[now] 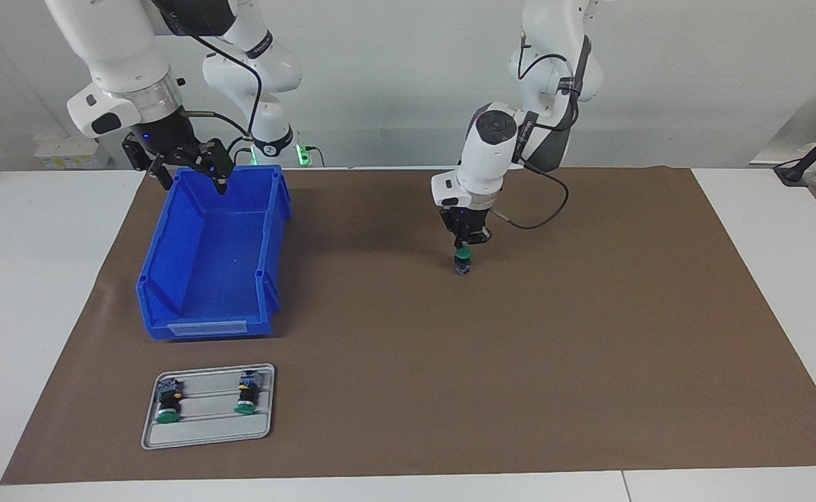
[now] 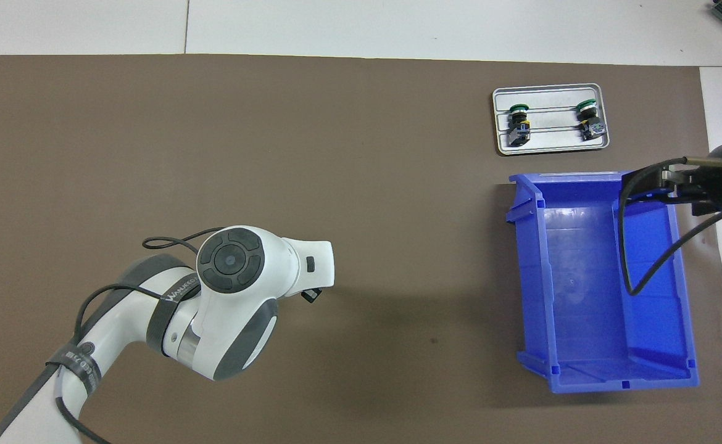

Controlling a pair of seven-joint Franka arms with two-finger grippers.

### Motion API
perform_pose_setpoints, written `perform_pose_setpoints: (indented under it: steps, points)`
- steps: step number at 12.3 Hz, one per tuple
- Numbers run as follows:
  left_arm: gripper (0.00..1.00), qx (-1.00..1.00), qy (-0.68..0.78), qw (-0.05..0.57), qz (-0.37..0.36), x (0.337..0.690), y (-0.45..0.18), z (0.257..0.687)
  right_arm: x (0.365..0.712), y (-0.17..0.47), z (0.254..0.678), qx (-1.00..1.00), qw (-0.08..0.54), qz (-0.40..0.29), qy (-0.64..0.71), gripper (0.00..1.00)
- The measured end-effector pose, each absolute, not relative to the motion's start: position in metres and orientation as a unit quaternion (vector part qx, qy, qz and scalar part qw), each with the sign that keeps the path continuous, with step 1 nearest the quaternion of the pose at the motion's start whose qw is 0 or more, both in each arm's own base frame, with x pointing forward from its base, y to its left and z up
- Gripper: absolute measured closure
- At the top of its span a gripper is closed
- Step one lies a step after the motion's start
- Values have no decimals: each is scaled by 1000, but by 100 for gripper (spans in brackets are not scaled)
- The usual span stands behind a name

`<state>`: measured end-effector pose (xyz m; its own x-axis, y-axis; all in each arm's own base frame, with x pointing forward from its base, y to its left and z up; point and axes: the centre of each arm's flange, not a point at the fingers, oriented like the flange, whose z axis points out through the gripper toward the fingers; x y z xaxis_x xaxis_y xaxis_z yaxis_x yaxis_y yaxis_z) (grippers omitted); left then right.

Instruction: Place and press button with both arms

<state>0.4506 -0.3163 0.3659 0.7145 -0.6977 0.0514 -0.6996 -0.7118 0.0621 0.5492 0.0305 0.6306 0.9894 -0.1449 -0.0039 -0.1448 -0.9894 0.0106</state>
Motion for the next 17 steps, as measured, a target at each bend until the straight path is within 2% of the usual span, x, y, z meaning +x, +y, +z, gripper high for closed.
perform_pose_setpoints:
  steps: [2,4,8,10,12,15,17]
  points:
    - [99,928,-371,39,16,463,-315,377,549,30,631,997,5,-2,-73,0]
    - [99,936,-350,39,8,495,-301,399,549,30,631,997,5,-2,-73,0]
    - [93,961,-274,39,-7,558,-219,461,549,32,631,997,5,-2,-71,0]
    - [69,972,-229,40,-19,577,-163,490,551,40,633,998,4,8,-64,0]
    - [41,981,-187,42,-29,585,-111,515,551,52,634,998,2,16,-56,0]
    - [37,991,-128,43,-17,578,-43,551,550,69,634,997,1,19,-69,1]
    - [34,993,-111,40,-29,567,-20,564,550,81,632,996,-1,23,-85,3]
